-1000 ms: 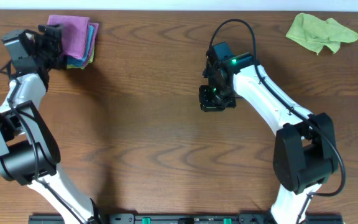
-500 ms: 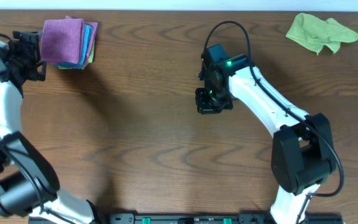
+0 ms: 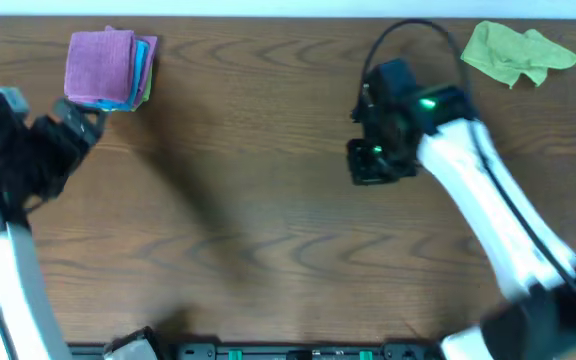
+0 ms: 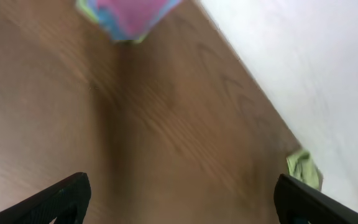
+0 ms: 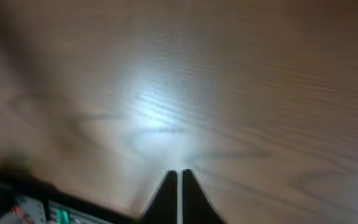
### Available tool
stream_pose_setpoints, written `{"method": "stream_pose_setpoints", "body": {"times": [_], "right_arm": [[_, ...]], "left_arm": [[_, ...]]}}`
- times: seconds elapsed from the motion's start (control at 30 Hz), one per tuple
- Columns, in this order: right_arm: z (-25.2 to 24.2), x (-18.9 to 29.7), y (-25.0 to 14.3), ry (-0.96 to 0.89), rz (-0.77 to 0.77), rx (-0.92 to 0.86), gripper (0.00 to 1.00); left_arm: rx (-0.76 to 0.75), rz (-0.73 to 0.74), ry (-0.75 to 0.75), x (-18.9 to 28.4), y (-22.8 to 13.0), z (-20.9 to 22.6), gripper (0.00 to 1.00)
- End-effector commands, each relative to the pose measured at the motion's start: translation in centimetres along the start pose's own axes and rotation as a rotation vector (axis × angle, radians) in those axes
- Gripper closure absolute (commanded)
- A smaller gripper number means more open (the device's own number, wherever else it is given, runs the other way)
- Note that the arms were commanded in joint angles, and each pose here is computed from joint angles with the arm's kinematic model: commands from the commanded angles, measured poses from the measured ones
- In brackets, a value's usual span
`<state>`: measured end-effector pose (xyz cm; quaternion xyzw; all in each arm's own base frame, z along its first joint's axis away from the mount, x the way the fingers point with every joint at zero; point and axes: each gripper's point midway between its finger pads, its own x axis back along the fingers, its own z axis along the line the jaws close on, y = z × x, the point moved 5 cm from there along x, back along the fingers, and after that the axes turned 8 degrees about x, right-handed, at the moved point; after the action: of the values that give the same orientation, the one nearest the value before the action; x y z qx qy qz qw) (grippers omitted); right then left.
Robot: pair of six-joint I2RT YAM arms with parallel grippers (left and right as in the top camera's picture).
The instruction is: Fold the cloth
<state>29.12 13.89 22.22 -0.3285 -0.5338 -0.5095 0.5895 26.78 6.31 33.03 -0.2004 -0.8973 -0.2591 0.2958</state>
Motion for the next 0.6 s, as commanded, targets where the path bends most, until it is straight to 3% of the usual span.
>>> {"method": "stream_pose_setpoints", "body": {"times": [0.0, 0.03, 0.1, 0.2, 0.3, 0.57], "right_arm": [[0.3, 5.8, -2.1, -0.034, -0.146, 0.080, 0.56], [0.5, 7.0, -3.0, -0.033, -0.169, 0.096, 0.31], [0.8, 9.6, -5.4, -0.033, -0.221, 0.122, 0.01], [0.9, 12.7, -9.2, -0.046, -0.290, 0.149, 0.01], [0.5, 14.9, -13.7, -0.078, -0.354, 0.153, 0.01], [-0.4, 14.5, -21.8, -0.072, -0.561, 0.182, 0.01]], "left_arm": [[-0.202, -0.088, -0.074, 5.0, -3.0, -2.4, 0.05], [-0.234, -0.101, -0.091, 6.2, -4.2, -2.8, 0.05], [-0.300, -0.096, -0.124, 8.4, -7.2, -3.3, 0.05], [-0.438, -0.053, -0.129, 10.7, -11.4, -2.6, 0.05], [-0.662, -0.044, -0.036, 12.8, -14.6, 0.0, 0.05], [-0.809, -0.112, -0.116, 16.8, -19.5, 4.4, 0.05]]}}
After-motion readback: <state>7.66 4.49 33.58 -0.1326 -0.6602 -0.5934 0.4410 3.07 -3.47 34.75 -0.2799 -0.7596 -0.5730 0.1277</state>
